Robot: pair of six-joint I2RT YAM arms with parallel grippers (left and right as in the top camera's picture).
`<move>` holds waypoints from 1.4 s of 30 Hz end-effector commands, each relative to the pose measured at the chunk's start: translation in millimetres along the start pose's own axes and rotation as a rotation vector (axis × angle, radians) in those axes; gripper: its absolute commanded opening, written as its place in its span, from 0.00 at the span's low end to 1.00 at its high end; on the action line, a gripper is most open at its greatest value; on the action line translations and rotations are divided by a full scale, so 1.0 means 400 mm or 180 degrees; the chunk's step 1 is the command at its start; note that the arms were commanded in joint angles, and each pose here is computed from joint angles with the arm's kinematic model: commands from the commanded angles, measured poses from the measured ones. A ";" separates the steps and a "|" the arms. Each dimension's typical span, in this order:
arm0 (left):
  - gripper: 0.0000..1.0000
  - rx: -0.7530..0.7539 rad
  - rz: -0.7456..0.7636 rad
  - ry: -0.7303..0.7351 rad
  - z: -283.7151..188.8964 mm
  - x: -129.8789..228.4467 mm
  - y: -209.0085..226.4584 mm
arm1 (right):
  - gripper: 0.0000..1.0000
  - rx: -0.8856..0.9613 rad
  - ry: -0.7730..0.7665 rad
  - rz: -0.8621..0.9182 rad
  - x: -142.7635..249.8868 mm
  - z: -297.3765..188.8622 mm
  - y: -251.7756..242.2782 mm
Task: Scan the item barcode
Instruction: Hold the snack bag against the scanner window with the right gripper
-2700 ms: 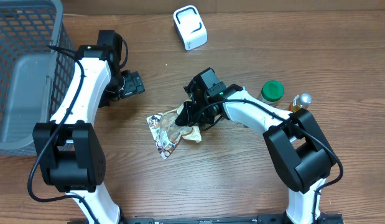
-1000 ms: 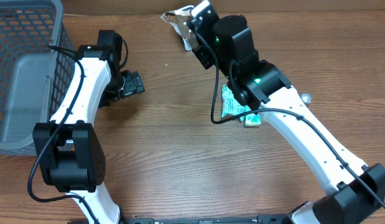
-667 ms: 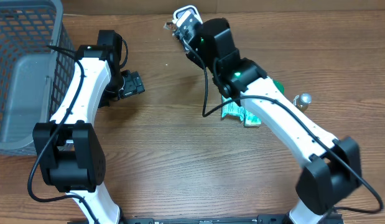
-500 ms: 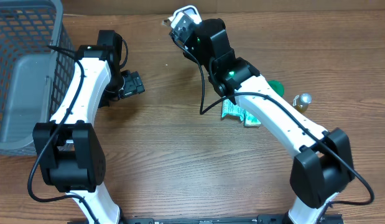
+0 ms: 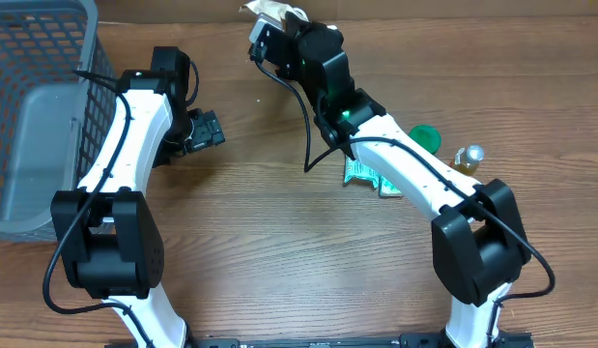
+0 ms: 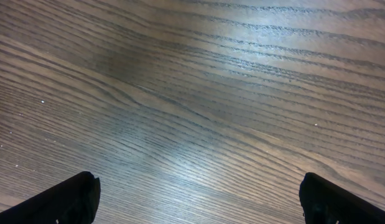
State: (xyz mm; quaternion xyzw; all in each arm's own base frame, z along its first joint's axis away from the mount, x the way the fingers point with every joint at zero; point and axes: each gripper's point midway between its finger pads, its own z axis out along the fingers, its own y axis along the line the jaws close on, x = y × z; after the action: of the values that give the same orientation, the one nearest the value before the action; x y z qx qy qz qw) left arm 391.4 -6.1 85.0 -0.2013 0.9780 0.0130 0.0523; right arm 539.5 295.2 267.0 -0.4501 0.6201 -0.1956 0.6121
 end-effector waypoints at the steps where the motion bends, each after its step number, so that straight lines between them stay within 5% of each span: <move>1: 1.00 0.0006 0.0026 -0.0101 -0.023 -0.013 -0.002 | 0.04 0.0041 0.0028 -0.0019 0.032 0.043 0.014; 20: 1.00 0.0006 0.0025 -0.0101 -0.023 -0.013 -0.001 | 0.04 0.0443 -0.0349 0.0120 0.097 0.135 0.008; 30: 0.99 0.0007 0.0025 -0.0102 -0.023 -0.013 -0.002 | 0.04 0.0237 -0.0247 0.0114 0.164 0.178 0.116; 42: 0.99 0.0006 0.0025 -0.0101 -0.023 -0.013 -0.001 | 0.04 0.0312 -0.0298 0.1115 0.154 0.171 0.087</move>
State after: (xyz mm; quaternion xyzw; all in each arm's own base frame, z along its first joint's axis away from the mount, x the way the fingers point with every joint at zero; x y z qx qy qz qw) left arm 391.4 -6.1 85.0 -0.2013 0.9780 0.0130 0.0523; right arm 599.7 285.5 160.9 -0.3791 0.6392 -0.1417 0.6540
